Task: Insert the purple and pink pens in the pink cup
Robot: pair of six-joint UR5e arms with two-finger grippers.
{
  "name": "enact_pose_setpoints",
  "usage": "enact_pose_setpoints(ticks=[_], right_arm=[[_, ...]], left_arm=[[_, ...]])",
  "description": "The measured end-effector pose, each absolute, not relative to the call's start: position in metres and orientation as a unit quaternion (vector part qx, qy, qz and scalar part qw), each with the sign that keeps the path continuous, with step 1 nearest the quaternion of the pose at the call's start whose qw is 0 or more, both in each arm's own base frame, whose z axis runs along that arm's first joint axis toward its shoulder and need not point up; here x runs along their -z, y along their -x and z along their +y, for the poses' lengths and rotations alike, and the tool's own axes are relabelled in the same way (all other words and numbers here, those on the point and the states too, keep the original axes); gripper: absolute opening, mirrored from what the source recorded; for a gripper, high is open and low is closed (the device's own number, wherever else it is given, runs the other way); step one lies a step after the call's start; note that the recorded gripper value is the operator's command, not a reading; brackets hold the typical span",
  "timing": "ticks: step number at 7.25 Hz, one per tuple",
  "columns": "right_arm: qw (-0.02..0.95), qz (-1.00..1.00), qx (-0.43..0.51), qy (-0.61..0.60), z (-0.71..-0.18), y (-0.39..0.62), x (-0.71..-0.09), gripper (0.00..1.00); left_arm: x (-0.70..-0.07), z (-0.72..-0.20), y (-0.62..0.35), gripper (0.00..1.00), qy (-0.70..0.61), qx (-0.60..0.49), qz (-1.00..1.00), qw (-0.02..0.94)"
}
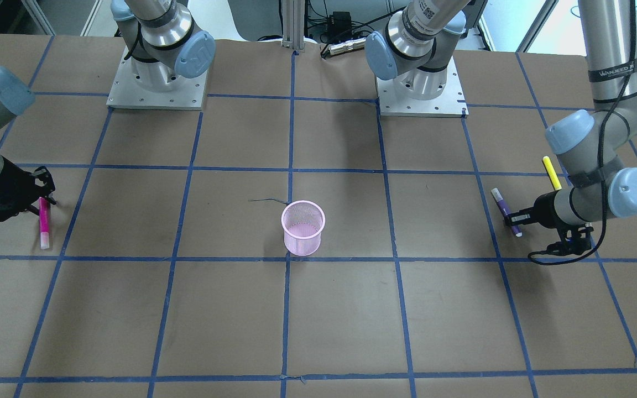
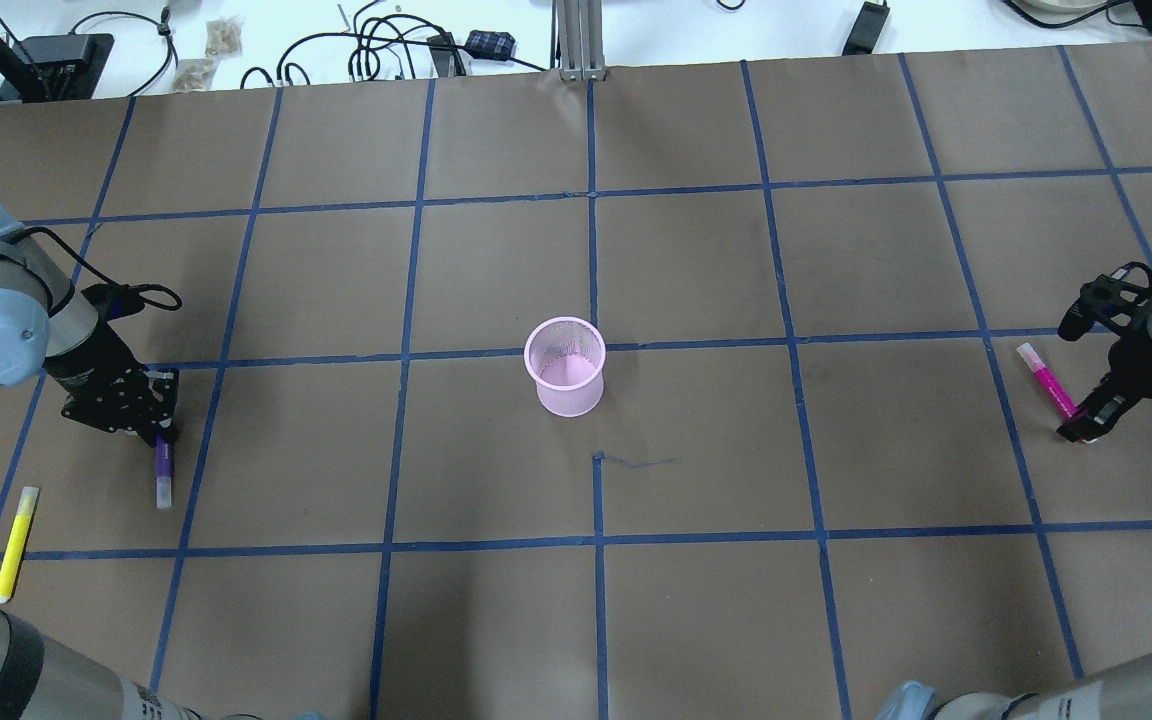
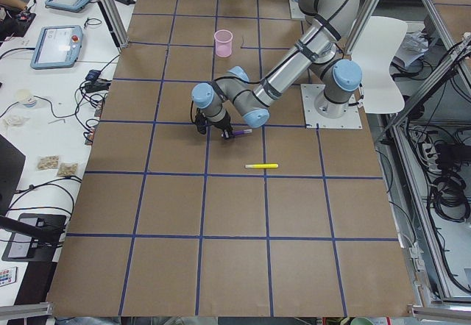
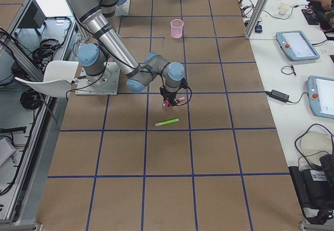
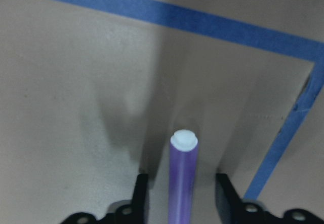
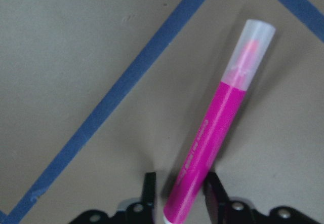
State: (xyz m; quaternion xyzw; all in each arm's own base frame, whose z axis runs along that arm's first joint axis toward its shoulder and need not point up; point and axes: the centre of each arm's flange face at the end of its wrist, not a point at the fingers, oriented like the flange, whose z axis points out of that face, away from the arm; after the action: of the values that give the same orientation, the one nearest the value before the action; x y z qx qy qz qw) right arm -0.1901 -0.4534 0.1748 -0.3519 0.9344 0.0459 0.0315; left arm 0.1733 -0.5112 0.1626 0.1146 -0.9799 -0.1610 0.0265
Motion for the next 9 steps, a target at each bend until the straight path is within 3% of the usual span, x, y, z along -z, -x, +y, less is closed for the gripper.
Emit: enact_pose_setpoints(ticks=[4, 6, 9], right_arm=[[-0.013, 0.934, -0.066, 0.352, -0.453, 0.198, -0.205, 0.0], [-0.042, 0.93, -0.066, 0.359, -0.46, 0.183, -0.262, 0.0], [-0.069, 0.888, -0.094, 0.446, -0.5, 0.085, -0.348, 0.0]], left_arm=[[-0.199, -0.529, -0.172, 0.0, -0.12, 0.144, -0.982, 0.016], [-0.22, -0.532, -0.161, 0.0, -0.138, 0.143, -0.979, 0.037], [-0.248, -0.537, -0.113, 0.0, -0.15, 0.134, -0.979, 0.038]])
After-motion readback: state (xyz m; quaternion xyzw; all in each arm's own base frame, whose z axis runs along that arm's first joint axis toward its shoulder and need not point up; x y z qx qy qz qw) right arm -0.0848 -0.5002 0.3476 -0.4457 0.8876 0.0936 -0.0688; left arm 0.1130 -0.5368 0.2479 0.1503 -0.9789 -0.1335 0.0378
